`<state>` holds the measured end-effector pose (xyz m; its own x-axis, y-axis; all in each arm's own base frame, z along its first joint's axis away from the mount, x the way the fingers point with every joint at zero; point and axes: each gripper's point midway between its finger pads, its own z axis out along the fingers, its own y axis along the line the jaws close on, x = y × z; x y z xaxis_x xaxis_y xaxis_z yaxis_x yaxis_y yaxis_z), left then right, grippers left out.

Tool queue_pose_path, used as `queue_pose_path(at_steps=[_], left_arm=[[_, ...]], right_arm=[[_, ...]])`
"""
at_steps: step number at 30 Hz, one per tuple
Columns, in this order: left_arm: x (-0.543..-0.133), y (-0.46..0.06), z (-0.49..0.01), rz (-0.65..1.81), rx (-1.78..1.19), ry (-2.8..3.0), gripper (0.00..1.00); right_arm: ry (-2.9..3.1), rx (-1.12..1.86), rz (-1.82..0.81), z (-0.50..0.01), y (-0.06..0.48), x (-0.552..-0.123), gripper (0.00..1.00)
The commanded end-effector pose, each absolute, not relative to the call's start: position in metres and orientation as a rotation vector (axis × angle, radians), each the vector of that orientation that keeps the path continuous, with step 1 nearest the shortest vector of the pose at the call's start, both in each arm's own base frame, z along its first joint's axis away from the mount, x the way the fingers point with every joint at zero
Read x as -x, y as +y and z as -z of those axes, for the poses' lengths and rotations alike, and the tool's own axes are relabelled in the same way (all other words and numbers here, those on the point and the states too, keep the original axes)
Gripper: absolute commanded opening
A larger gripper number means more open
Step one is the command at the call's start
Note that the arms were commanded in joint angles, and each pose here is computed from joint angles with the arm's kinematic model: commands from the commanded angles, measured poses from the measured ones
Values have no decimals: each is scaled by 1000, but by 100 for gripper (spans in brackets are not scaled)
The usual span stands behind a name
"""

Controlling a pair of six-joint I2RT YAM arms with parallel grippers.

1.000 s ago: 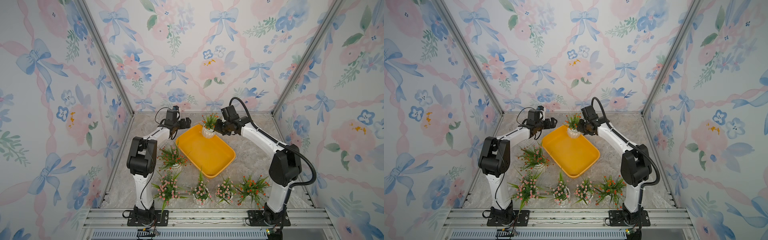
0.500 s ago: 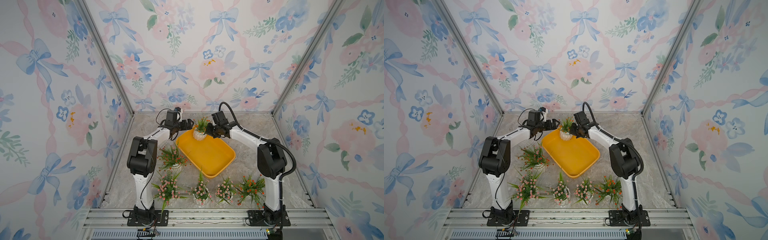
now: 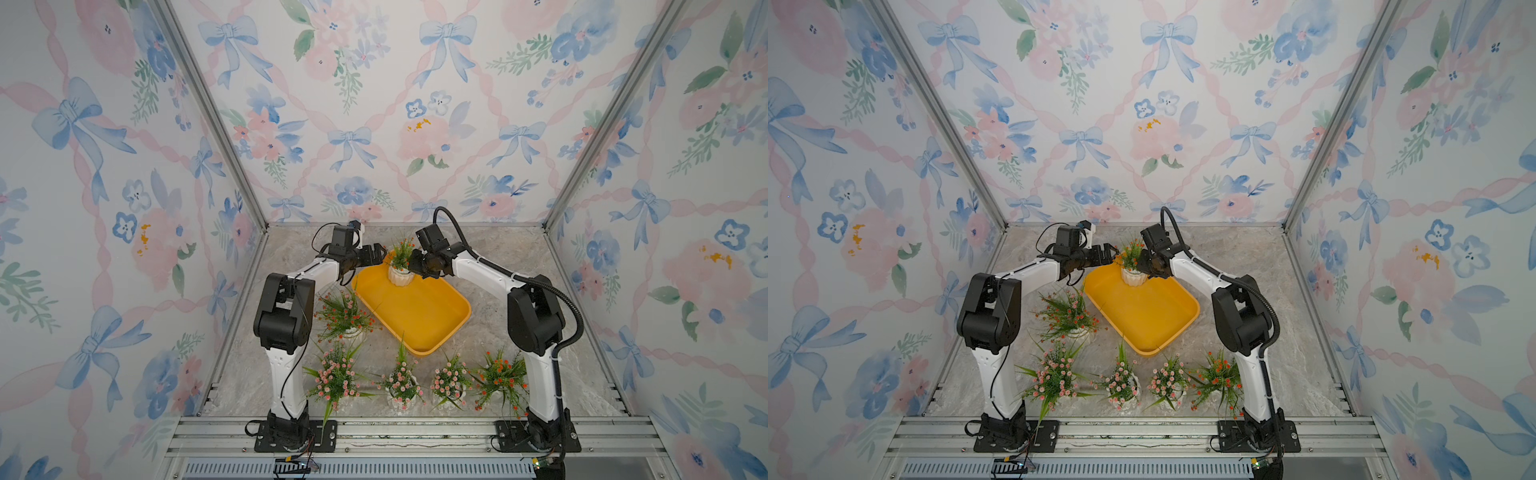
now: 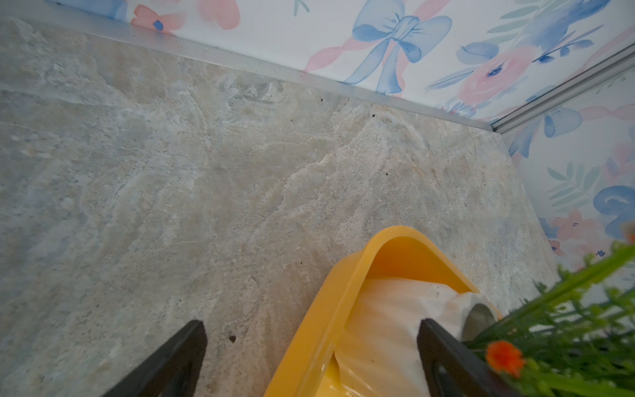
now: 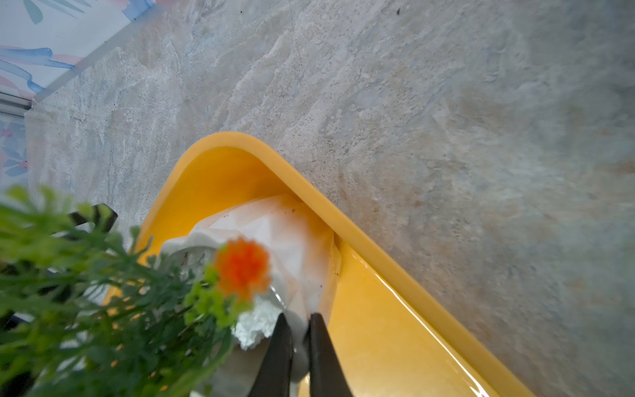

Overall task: Put the potted gypsophila into the storage box
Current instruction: Place the baby's breath potted plant at the storage box.

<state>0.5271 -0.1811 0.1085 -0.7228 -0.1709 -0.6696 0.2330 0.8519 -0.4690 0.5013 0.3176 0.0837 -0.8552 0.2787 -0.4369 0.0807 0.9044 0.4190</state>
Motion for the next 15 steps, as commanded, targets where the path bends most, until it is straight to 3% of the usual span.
queue_pose_path(at_steps=[1, 15], left_arm=[[-527, -182, -115, 728, -45, 2263, 98], [-521, -175, -124, 686, -35, 2252, 98]], right_arm=[[2526, -253, -552, -92, 327, -511, 0], [2553, -269, -526, -83, 323, -523, 0]])
